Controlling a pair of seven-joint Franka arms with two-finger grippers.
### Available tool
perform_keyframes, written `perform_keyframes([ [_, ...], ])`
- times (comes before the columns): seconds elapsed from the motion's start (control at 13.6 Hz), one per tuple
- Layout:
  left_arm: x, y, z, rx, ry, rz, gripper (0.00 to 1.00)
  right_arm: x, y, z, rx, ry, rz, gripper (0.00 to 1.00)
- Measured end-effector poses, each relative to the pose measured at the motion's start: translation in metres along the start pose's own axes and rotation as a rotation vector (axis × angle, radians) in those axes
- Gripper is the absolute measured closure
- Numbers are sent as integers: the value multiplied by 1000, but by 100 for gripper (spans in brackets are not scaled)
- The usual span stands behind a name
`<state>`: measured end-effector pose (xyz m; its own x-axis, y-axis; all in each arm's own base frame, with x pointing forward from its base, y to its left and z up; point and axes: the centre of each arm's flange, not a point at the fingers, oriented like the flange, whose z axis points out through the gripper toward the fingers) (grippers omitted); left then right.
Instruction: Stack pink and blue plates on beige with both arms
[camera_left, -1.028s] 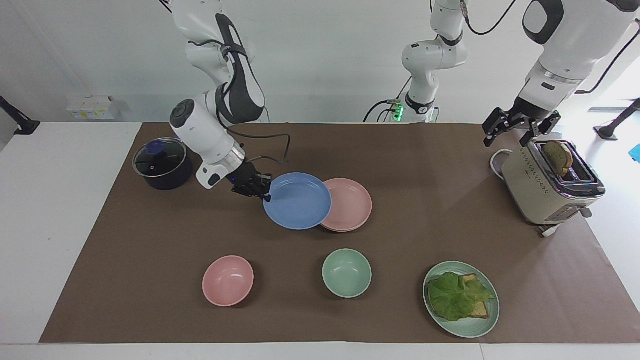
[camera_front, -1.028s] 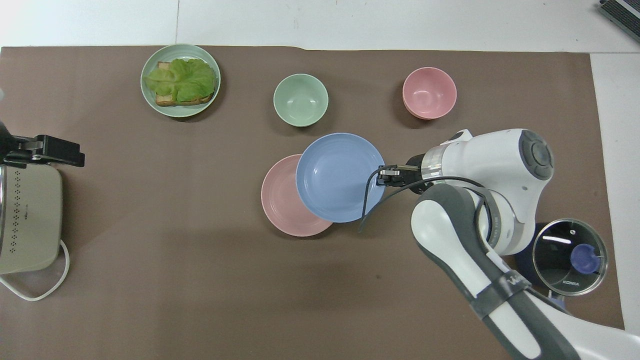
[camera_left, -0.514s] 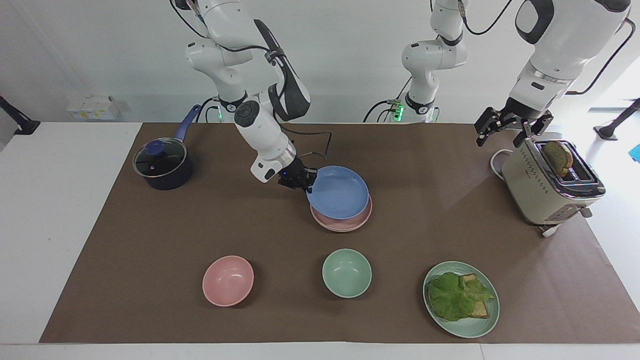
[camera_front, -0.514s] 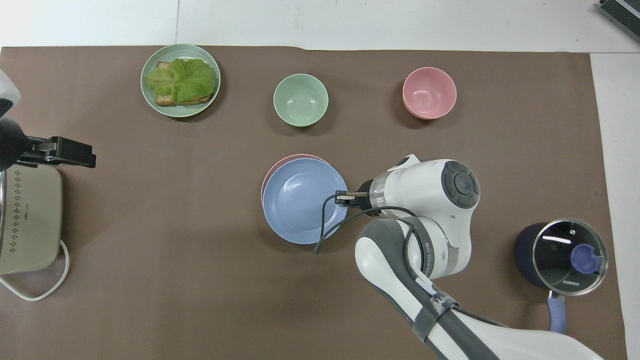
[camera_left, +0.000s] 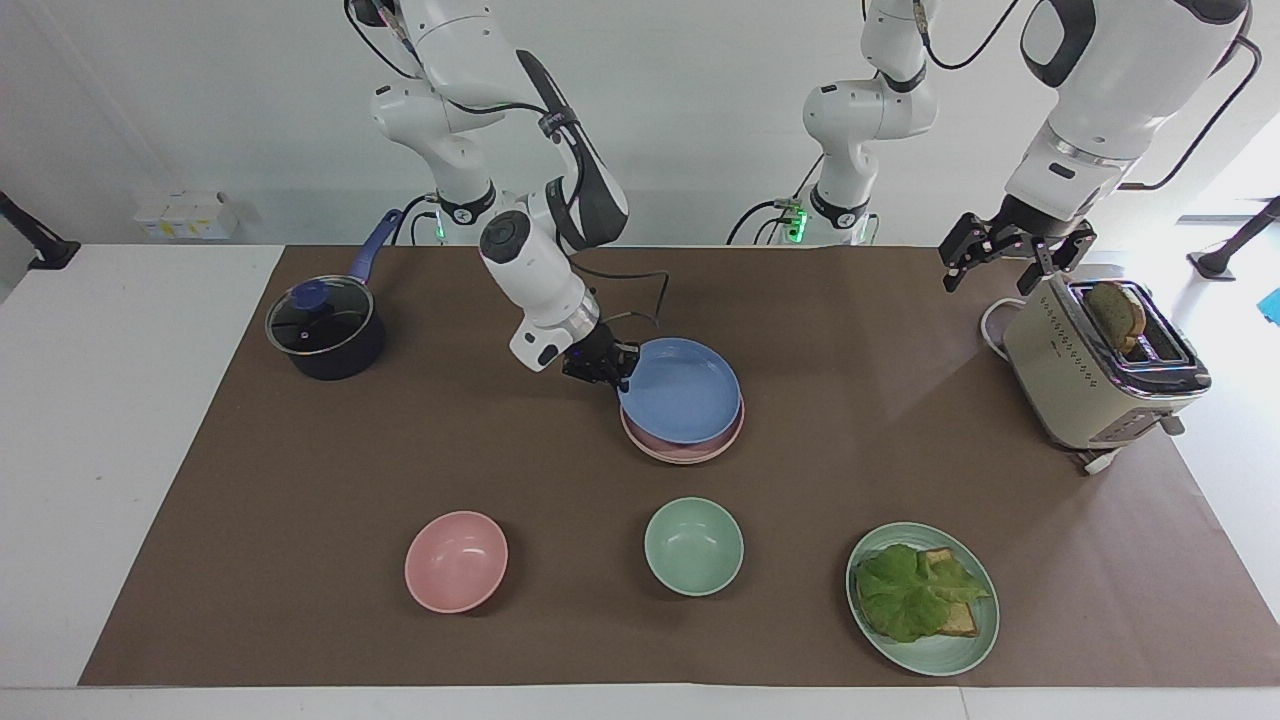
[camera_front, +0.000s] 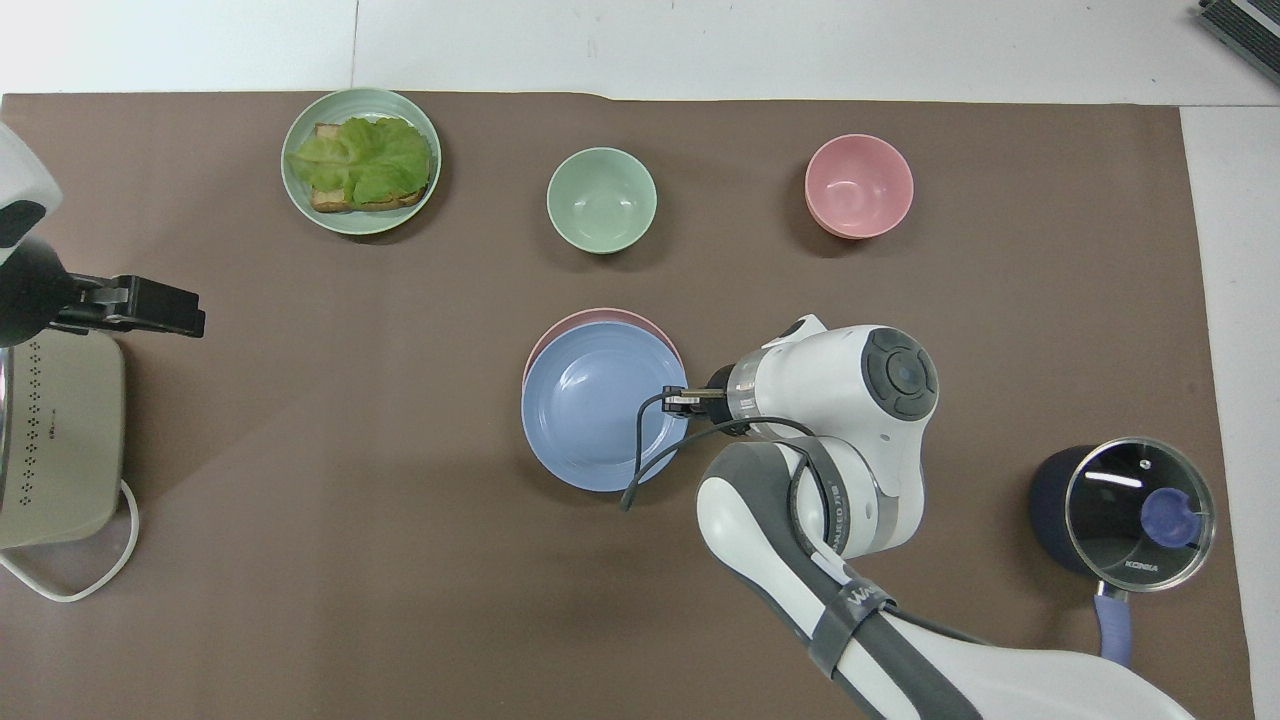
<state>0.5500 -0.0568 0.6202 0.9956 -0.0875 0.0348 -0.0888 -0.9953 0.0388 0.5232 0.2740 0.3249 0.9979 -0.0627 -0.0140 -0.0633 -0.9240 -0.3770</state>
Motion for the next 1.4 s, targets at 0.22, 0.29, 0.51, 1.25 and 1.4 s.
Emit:
perform_keyframes([
  [0.22, 0, -7, 0, 0, 0, -12, 0, 0, 0, 1, 0, -1, 3, 94],
  [0.29, 0, -8, 0, 0, 1, -14, 0, 0, 0, 1, 0, -1, 3, 90],
  [0.51, 0, -8, 0, 0, 1, -15, 0, 1, -2, -1, 3, 5, 2, 73],
  [1.25, 0, -8, 0, 0, 1, -15, 0, 61, 53, -133, 51, 232, 100, 0],
  [1.4, 0, -8, 0, 0, 1, -15, 0, 64, 84, -173, -14, 249, 93, 0],
])
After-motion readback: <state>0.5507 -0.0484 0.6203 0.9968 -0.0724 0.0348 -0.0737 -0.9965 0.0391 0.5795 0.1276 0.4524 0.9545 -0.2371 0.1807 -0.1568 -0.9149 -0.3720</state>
